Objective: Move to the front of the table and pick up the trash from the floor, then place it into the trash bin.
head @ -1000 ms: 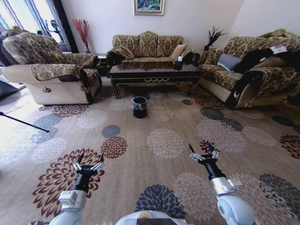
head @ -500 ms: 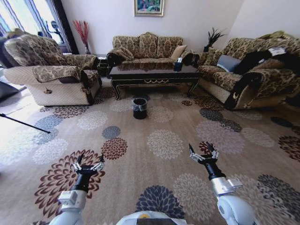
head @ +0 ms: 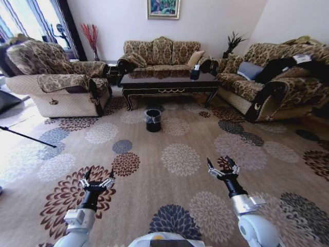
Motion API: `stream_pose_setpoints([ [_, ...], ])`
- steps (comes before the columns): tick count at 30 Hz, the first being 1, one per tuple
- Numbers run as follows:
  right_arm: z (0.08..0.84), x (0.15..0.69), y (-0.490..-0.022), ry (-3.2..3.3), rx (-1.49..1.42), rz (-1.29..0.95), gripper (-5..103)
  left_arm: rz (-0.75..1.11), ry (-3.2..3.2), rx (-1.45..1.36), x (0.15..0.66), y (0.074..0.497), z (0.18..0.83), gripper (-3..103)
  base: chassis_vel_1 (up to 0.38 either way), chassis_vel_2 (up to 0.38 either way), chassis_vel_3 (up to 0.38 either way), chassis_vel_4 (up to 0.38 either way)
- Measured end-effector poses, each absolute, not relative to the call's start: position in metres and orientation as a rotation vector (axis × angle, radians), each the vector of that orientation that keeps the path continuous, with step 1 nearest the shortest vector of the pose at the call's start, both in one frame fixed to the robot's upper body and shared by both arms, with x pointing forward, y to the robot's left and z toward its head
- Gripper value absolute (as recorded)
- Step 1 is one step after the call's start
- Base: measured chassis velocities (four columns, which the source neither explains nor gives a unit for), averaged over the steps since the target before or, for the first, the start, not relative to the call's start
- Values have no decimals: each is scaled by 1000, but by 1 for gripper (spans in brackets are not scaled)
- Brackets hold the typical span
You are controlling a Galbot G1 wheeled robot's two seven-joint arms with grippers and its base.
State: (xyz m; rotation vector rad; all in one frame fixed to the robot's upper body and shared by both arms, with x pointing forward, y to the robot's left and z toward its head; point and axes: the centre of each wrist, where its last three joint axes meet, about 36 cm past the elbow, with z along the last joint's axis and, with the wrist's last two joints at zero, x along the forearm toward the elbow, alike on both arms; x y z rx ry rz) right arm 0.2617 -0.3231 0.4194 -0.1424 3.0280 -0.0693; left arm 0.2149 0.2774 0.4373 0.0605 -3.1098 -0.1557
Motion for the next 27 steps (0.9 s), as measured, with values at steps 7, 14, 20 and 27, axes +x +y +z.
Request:
stream_pose_setpoints([
  [7, 419, 262, -323, 3028, -142, -69, 100, -156, -3110, 61, 215, 277, 437, 100, 0, 0, 0, 0],
  [14, 419, 262, -323, 3028, -142, -69, 100, -156, -3110, 61, 215, 277, 437, 100, 0, 0, 0, 0],
  [20, 419, 262, -323, 3028, -142, -69, 100, -156, -3110, 60, 215, 277, 437, 100, 0, 0, 0, 0],
  [27, 419, 262, -323, 3028, -142, -69, 100, -156, -3110, 61, 215, 277, 437, 100, 0, 0, 0, 0],
])
